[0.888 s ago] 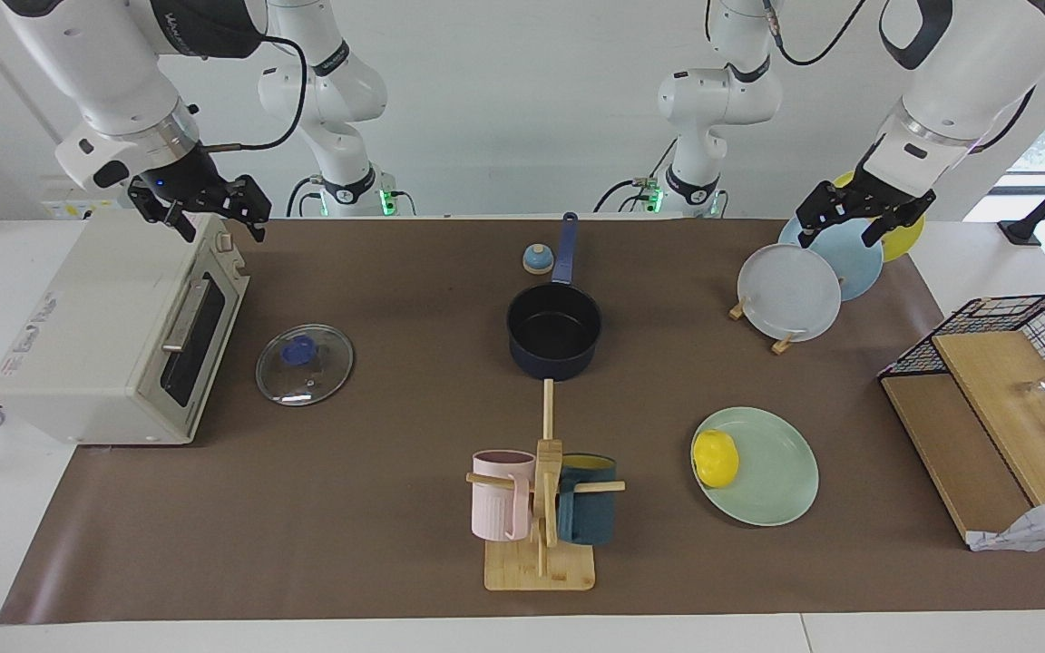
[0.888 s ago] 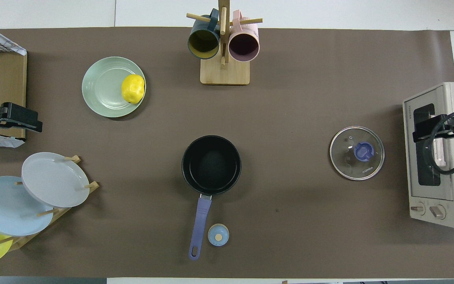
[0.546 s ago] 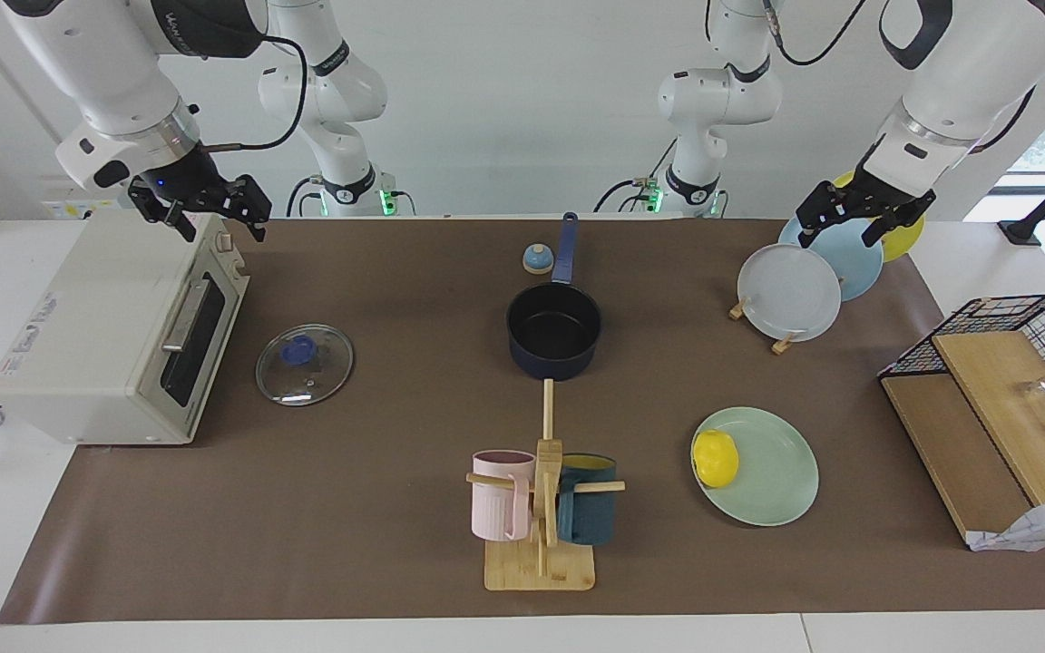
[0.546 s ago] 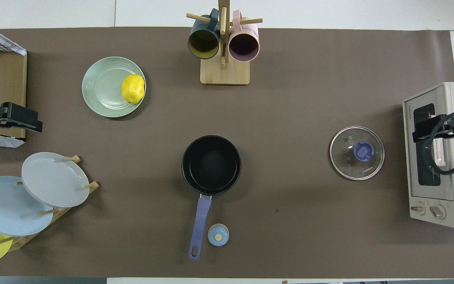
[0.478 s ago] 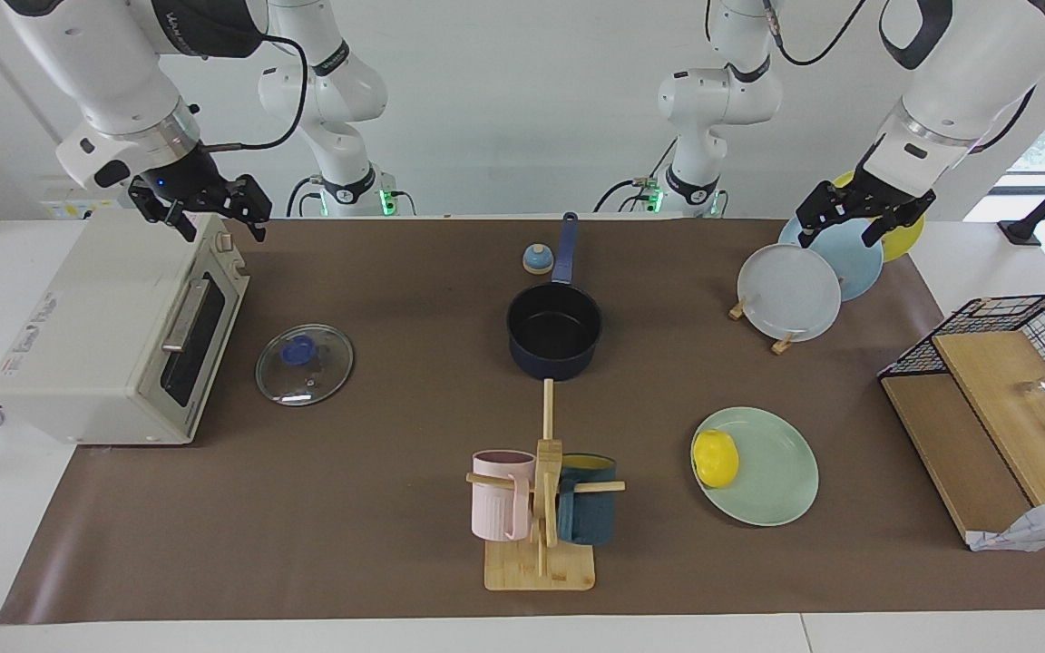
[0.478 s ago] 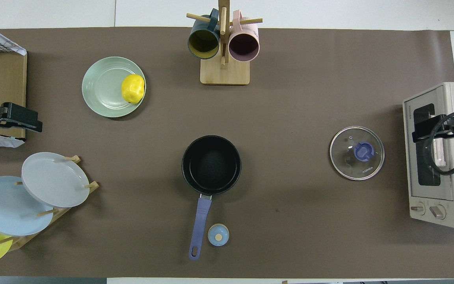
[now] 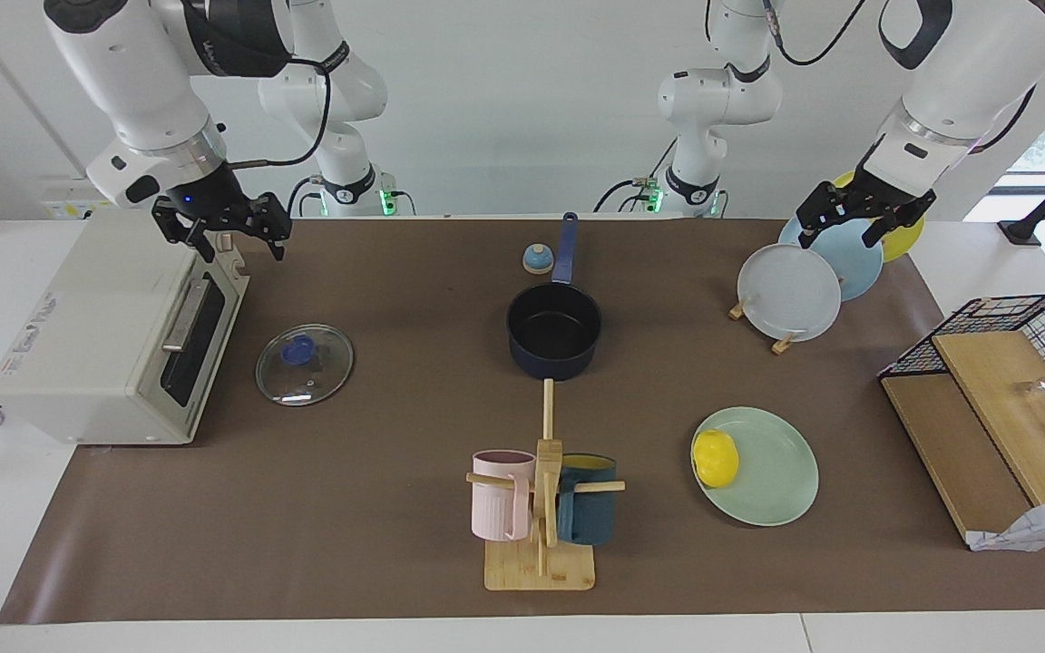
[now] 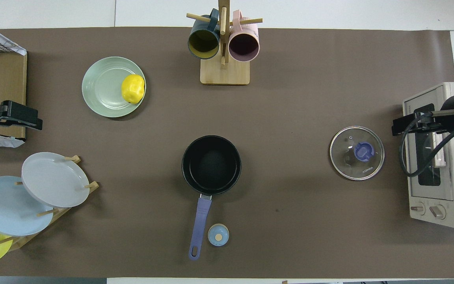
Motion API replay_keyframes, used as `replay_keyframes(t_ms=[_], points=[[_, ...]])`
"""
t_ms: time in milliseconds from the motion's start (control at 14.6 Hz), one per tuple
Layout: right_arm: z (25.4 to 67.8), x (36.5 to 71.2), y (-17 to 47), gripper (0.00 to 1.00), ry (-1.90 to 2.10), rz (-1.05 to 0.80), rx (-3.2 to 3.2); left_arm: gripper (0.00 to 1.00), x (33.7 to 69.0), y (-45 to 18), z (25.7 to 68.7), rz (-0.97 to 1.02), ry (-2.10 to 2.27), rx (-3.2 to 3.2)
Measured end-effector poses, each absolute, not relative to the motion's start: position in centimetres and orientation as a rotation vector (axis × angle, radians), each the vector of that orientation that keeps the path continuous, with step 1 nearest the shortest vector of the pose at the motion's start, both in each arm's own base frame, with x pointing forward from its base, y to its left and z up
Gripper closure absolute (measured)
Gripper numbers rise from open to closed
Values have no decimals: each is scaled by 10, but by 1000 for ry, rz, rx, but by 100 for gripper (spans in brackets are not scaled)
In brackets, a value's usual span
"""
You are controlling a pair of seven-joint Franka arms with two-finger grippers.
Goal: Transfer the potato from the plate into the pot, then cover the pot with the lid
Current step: 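Move both grippers out from rest toward the plate and the lid, then grasp the yellow potato with the left gripper while the right gripper grasps the lid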
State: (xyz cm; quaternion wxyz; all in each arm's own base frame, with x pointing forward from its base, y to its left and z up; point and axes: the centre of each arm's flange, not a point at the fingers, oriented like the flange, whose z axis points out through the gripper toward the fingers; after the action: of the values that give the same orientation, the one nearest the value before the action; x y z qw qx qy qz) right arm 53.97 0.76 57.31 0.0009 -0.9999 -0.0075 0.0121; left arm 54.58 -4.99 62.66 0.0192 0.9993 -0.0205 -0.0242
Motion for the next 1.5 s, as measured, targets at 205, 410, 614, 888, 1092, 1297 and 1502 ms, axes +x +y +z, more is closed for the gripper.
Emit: replay_keyframes(t_ms=[205,410,614,888,1092,1297,1502], points=[[540,542,17,0,-52,20,-3139,0,550,-55,620,-64,-74,3101],[500,541,21,0,-70,9,-3139,0,570,-62,593,-69,-82,3091],[460,540,21,0,-86,-6,-3139,0,604,-82,541,-85,-110,3076],[409,544,19,0,-151,-36,-3137,0,647,-109,469,-52,-132,3061],[370,541,17,0,-176,-83,-3136,0,666,-122,440,-32,-149,3060],[349,532,14,0,-169,-105,-3136,0,684,-137,404,19,-164,3057],[340,526,12,0,-220,-88,-3135,0,696,-147,363,38,-168,3055]])
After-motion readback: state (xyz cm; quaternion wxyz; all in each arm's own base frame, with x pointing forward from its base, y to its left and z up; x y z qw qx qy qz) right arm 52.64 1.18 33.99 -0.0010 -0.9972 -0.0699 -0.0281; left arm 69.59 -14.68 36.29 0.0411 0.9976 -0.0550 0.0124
